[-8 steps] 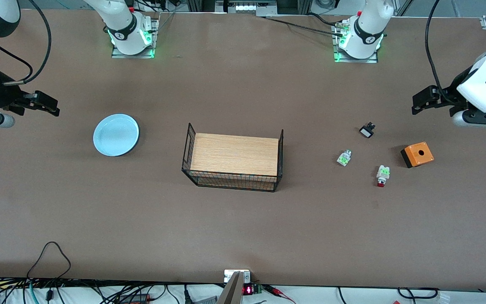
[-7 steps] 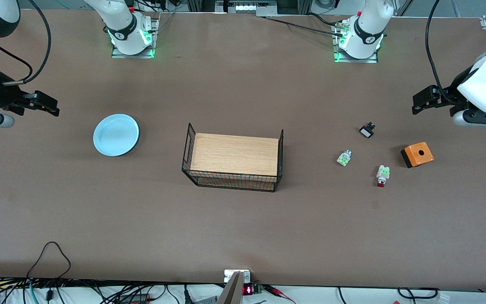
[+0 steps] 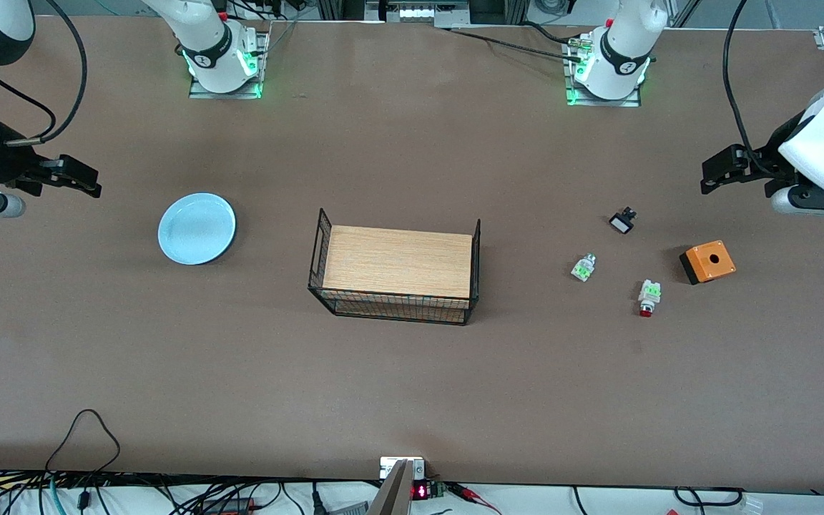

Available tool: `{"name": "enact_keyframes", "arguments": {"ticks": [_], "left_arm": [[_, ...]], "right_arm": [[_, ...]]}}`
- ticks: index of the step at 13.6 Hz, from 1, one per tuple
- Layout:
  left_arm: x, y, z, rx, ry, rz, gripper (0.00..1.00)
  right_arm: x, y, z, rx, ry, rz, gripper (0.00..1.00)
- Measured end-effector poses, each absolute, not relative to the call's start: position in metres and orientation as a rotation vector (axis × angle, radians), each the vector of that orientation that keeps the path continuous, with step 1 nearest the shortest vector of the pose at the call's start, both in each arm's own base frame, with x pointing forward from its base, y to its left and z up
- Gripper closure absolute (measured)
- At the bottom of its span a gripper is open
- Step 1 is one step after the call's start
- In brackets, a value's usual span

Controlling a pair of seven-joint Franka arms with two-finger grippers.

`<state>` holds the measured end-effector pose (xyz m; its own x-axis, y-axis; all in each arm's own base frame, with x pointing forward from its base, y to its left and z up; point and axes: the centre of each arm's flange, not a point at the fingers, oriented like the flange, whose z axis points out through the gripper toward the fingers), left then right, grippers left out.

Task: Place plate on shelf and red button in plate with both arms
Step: 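Move the right gripper toward the light blue plate, then lower the right gripper to the plate rim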

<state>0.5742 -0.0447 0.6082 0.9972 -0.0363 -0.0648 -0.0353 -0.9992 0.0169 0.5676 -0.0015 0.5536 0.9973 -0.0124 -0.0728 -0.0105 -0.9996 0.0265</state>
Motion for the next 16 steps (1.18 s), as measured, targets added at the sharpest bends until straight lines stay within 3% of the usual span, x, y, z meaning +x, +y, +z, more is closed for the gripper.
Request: {"name": "enact_keyframes", "arguments": {"ticks": [11, 16], "left_arm": [[0.574, -0.040, 0.607, 3.124, -0.043, -0.108, 0.00], [0.574, -0.039, 0.607, 3.124, -0.042, -0.110, 0.00]], "right_arm": [[0.608, -0.001, 0.423, 3.064, -0.001, -0.343, 0.00], [0.581, -0.035, 0.331, 3.081, -0.011, -0.270, 0.00]]}}
